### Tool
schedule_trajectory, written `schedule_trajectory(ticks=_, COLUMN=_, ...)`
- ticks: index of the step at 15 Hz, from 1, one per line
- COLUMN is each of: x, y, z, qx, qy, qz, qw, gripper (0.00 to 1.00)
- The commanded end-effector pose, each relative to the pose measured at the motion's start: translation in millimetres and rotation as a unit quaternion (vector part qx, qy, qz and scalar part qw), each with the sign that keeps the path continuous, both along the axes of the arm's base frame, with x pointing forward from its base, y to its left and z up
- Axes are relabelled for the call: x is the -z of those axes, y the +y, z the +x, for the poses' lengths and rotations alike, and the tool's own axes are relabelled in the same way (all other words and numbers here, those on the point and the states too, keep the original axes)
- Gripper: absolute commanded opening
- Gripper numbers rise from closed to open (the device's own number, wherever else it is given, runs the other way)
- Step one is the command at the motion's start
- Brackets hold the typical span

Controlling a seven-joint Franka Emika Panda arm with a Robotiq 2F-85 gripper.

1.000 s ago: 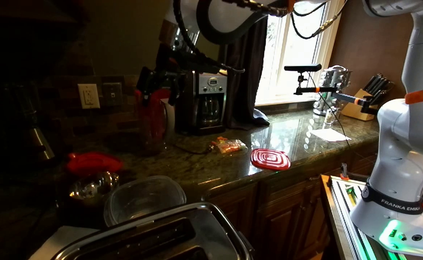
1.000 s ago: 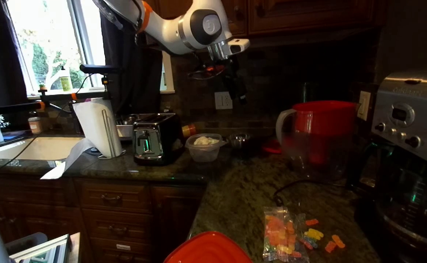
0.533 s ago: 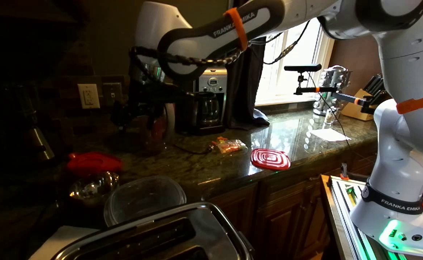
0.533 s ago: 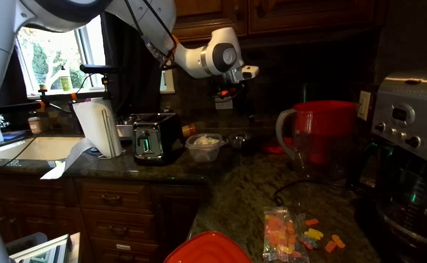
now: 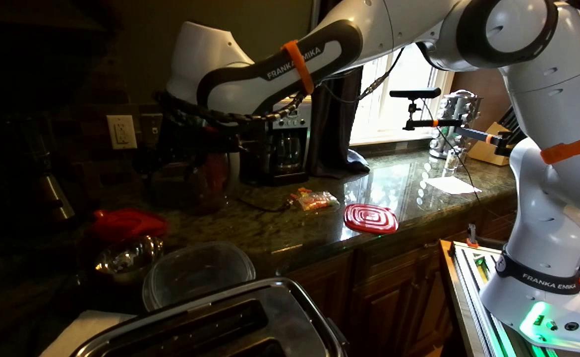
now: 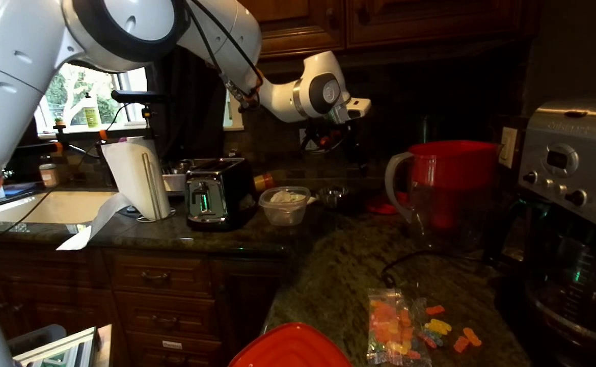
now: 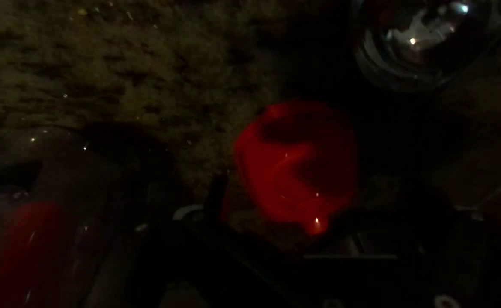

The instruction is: Move an object from one position

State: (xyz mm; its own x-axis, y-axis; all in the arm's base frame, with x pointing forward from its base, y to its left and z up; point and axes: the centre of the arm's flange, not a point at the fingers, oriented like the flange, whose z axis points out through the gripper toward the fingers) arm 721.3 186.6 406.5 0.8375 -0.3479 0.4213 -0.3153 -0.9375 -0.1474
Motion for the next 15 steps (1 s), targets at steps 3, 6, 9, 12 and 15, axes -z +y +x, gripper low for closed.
schedule_trajectory(ticks=3, x=31, y=23, z=37, qx=0.117, qy=-0.06, qz=-0.007, qw=0.9913, gripper=1.0)
schedule_trajectory(ticks=6, x=58, y=24, z=49, qx=0.164, qy=0.008, qz=-0.038, qw=0.9856, gripper=1.0)
schedule_trajectory(ticks=9, x=75, y=27, z=57, qx=0.164, qy=0.054, qz=-0.024, qw=0.9847, gripper=1.0)
schedule_trajectory(ticks=12, x=81, y=30, z=71, qx=0.148, qy=0.072, qz=0.03, qw=0.9858, gripper=1.0)
schedule_trajectory(ticks=15, x=90, y=18, z=85, qx=0.163, qy=0.081, qz=0.046, qw=0.9822, gripper=1.0)
